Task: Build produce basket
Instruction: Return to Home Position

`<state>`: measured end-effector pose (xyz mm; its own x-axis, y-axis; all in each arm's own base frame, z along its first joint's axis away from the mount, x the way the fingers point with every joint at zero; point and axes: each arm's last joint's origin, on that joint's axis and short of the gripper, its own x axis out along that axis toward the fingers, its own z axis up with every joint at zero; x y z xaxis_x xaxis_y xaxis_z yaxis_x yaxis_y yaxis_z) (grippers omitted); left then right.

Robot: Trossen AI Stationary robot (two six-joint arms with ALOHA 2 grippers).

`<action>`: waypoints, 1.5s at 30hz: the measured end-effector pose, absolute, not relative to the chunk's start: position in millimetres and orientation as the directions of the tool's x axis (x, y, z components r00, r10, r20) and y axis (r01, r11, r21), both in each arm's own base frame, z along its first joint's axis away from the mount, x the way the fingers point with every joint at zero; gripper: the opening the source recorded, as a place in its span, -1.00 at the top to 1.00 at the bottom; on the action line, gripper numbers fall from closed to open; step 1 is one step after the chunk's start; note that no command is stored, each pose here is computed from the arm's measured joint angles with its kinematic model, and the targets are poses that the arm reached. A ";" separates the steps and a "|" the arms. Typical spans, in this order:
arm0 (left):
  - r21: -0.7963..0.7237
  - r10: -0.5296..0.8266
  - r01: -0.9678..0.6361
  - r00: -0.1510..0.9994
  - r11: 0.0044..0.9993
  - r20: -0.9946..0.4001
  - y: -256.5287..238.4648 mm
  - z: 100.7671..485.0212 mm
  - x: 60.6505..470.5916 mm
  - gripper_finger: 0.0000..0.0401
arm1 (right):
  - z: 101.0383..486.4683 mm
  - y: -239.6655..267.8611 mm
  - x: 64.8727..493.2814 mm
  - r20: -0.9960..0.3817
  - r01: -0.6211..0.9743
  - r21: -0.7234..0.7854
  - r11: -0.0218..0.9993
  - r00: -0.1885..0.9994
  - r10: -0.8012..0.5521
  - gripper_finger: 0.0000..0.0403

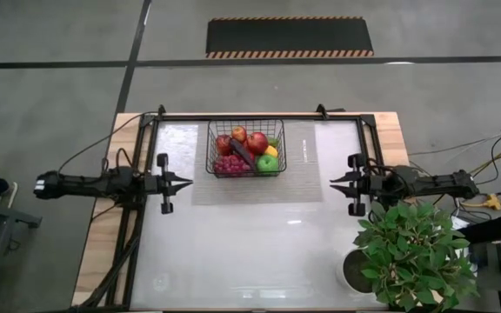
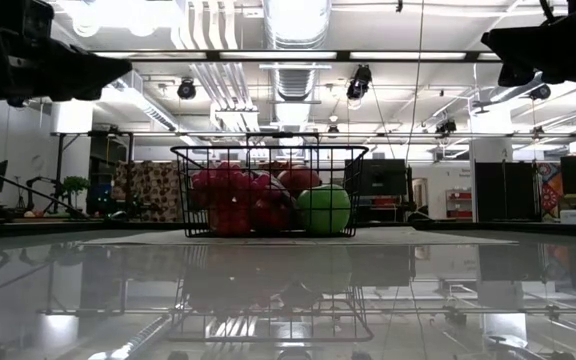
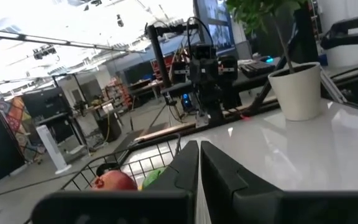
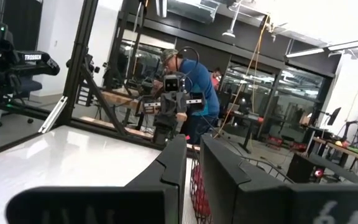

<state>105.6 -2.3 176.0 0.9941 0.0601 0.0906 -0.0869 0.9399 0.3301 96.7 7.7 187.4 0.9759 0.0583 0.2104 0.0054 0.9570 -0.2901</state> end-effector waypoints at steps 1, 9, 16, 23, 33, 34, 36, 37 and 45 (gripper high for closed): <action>0.331 0.060 -0.085 0.994 0.940 0.087 -2.3 175.5 105.9 1.00 | 187.3 7.7 96.7 0.211 0.005 -0.290 0.957 0.976 0.058 0.82; 0.335 0.060 -0.072 0.997 0.939 0.047 -2.5 171.9 108.7 1.00 | 187.2 7.7 96.8 0.210 -0.001 -0.265 0.964 0.976 0.058 0.82; 0.339 0.059 -0.061 0.998 0.939 0.016 -2.6 169.0 110.7 1.00 | 187.0 7.7 96.8 0.209 -0.001 -0.265 0.964 0.976 0.058 0.82; 0.342 0.059 -0.053 0.998 0.938 -0.008 -2.7 166.7 112.3 1.00 | 187.0 7.7 96.8 0.209 -0.001 -0.265 0.964 0.976 0.058 0.82; 0.344 0.059 -0.044 0.998 0.938 -0.034 -2.8 164.2 113.9 1.00 | 186.9 7.7 96.9 0.209 -0.001 -0.265 0.964 0.976 0.058 0.82; 0.344 0.059 -0.043 0.998 0.938 -0.037 -2.8 164.0 114.1 1.00 | 186.9 7.7 96.9 0.209 -0.001 -0.265 0.964 0.976 0.058 0.82; 0.345 0.059 -0.041 0.997 0.938 -0.043 -2.8 163.4 114.5 1.00 | 186.9 7.7 96.9 0.209 -0.001 -0.265 0.964 0.976 0.058 0.82; 0.345 0.059 -0.040 0.997 0.938 -0.045 -2.8 163.3 114.6 1.00 | 186.9 7.7 96.9 0.209 -0.001 -0.265 0.964 0.976 0.058 0.82; 0.347 0.059 -0.034 0.996 0.937 -0.063 -2.8 161.5 115.6 1.00 | 186.9 7.7 96.9 0.209 -0.001 -0.265 0.964 0.976 0.058 0.82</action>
